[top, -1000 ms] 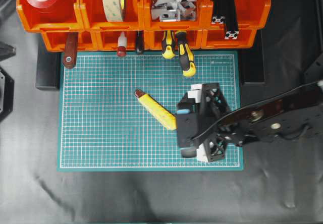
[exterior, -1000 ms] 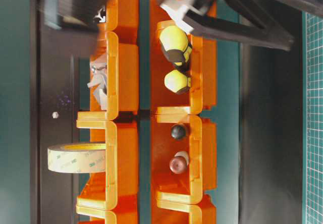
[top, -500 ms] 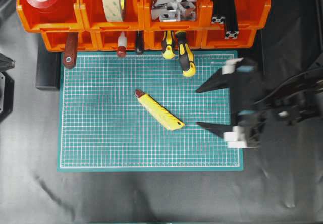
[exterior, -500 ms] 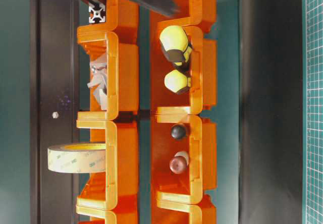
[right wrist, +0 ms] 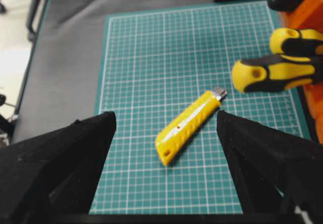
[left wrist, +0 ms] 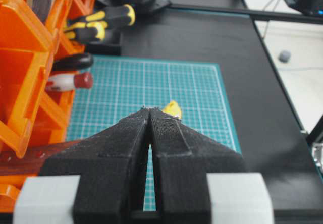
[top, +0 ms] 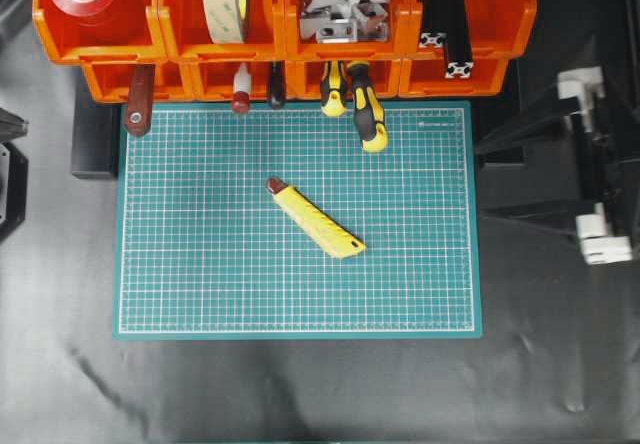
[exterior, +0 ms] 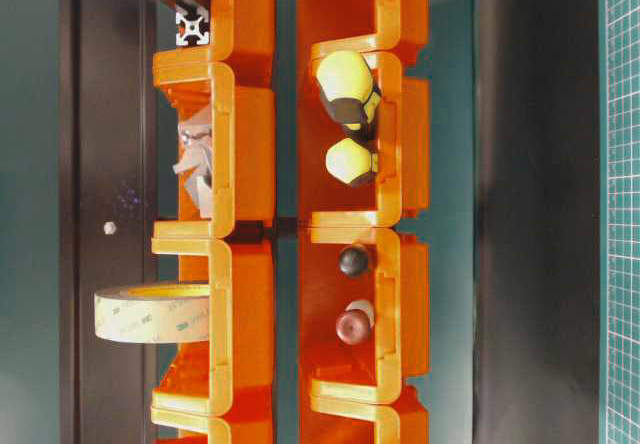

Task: Pick cutter from container rack with right arm.

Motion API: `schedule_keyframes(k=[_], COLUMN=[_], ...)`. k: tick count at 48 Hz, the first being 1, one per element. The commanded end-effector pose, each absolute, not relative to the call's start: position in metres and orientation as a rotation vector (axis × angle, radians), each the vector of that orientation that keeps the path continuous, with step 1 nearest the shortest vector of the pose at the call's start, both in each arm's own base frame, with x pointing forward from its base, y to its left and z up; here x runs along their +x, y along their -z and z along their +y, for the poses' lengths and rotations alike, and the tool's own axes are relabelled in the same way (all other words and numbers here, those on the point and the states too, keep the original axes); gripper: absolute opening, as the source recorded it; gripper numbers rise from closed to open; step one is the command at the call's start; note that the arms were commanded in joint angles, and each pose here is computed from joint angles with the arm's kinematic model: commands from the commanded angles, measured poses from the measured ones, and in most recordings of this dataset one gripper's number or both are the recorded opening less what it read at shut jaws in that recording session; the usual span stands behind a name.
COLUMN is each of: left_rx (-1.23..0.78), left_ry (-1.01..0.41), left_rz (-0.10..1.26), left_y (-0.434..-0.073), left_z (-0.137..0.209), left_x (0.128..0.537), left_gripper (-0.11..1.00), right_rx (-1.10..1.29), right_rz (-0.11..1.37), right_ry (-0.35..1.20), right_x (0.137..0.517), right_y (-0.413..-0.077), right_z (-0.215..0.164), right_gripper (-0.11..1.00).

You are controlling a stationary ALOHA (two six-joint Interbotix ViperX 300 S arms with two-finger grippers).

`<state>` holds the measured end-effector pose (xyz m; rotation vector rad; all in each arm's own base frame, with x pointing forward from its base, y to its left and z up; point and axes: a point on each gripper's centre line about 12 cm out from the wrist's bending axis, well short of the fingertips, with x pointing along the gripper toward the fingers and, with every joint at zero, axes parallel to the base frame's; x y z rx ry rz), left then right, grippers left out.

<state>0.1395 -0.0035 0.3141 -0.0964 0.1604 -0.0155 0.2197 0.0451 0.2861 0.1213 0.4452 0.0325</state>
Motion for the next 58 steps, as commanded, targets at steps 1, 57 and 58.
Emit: schedule_keyframes(k=[1, 57, 58], left_rx=[-0.097, -0.151, -0.155], left_ry=[0.016, 0.007, 0.007], left_rz=[0.134, 0.142, 0.144], left_y=[-0.326, -0.324, -0.324], left_z=[-0.003, -0.003, -0.003], left_x=[0.14, 0.141, 0.141], left_gripper=[0.0, 0.0, 0.0], right_rx=[0.133, 0.13, 0.129], right_rz=[0.4, 0.437, 0.437], right_ry=[-0.041, 0.017, 0.017], right_x=[0.21, 0.193, 0.193], right_y=[-0.294, -0.282, -0.282], right_z=[0.042, 0.03, 0.03], right_gripper=[0.78, 0.76, 0.76])
